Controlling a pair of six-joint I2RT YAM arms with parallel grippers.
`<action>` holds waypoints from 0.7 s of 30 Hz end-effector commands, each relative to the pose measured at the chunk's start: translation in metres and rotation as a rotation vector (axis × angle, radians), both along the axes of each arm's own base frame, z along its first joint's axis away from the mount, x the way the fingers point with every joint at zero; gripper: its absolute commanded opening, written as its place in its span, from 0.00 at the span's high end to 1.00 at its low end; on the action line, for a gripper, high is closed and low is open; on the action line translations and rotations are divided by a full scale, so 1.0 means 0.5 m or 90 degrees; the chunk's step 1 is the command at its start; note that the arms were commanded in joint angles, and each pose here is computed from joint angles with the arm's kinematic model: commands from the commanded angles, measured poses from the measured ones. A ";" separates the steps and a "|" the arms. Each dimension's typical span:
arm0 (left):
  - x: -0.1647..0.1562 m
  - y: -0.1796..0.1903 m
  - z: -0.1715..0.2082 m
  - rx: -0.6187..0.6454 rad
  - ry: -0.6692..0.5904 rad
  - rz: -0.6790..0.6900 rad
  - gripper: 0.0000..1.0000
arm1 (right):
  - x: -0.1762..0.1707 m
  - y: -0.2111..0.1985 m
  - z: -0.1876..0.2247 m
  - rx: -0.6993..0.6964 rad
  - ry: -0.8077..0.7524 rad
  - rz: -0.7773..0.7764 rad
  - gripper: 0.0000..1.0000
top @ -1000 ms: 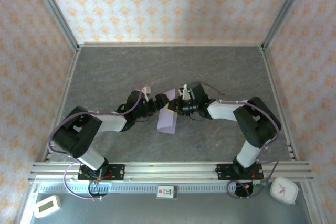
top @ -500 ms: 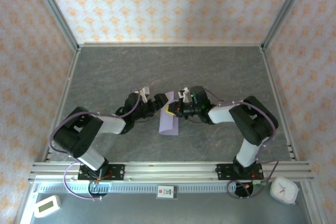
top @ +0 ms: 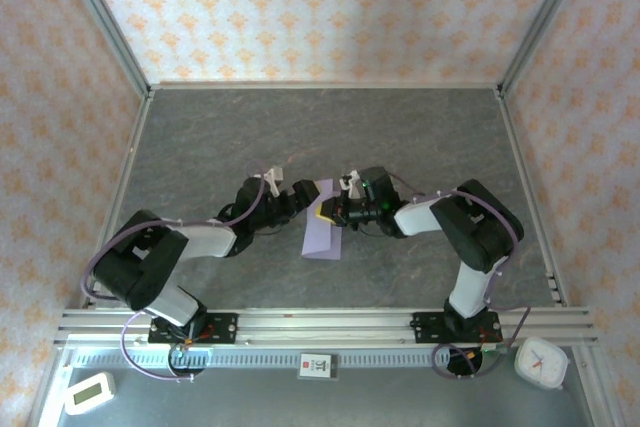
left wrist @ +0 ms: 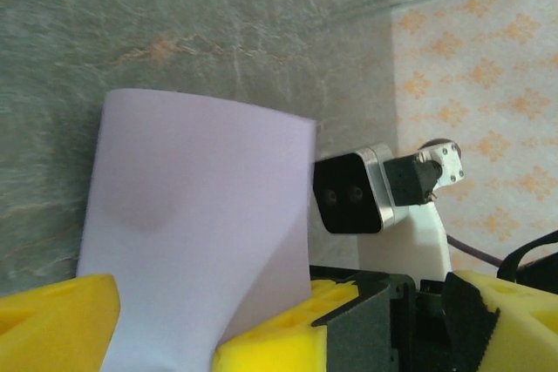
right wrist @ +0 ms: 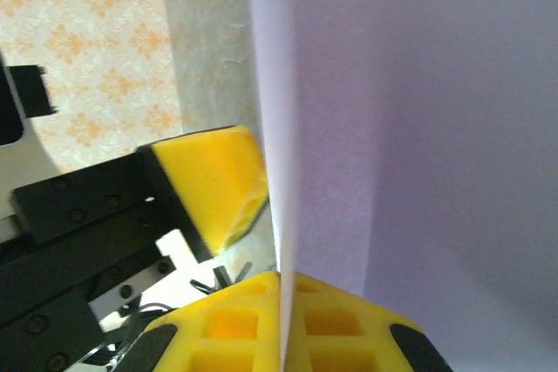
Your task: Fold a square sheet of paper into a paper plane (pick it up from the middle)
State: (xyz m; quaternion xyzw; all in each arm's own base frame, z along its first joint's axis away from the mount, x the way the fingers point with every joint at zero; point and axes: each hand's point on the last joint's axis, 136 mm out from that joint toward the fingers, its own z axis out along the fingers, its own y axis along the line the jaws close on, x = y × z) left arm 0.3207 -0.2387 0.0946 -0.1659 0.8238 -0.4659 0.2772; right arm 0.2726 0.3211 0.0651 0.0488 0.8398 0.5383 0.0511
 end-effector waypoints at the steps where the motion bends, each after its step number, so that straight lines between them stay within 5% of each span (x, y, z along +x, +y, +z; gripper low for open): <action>1: -0.004 0.012 -0.018 0.080 0.000 -0.014 0.04 | 0.003 -0.013 0.001 -0.030 -0.026 -0.005 0.88; 6: -0.021 0.014 -0.048 0.104 0.025 -0.034 0.04 | 0.003 -0.017 0.008 -0.043 -0.035 -0.003 0.64; 12: -0.027 0.016 -0.056 0.115 0.028 -0.045 0.04 | 0.007 -0.024 0.023 -0.060 -0.053 -0.006 0.59; 17: -0.034 0.017 -0.064 0.125 0.033 -0.053 0.04 | 0.016 -0.026 0.029 -0.061 -0.056 -0.014 0.62; 21: -0.039 0.022 -0.071 0.130 0.038 -0.052 0.04 | 0.025 -0.030 0.011 -0.074 -0.045 -0.029 0.85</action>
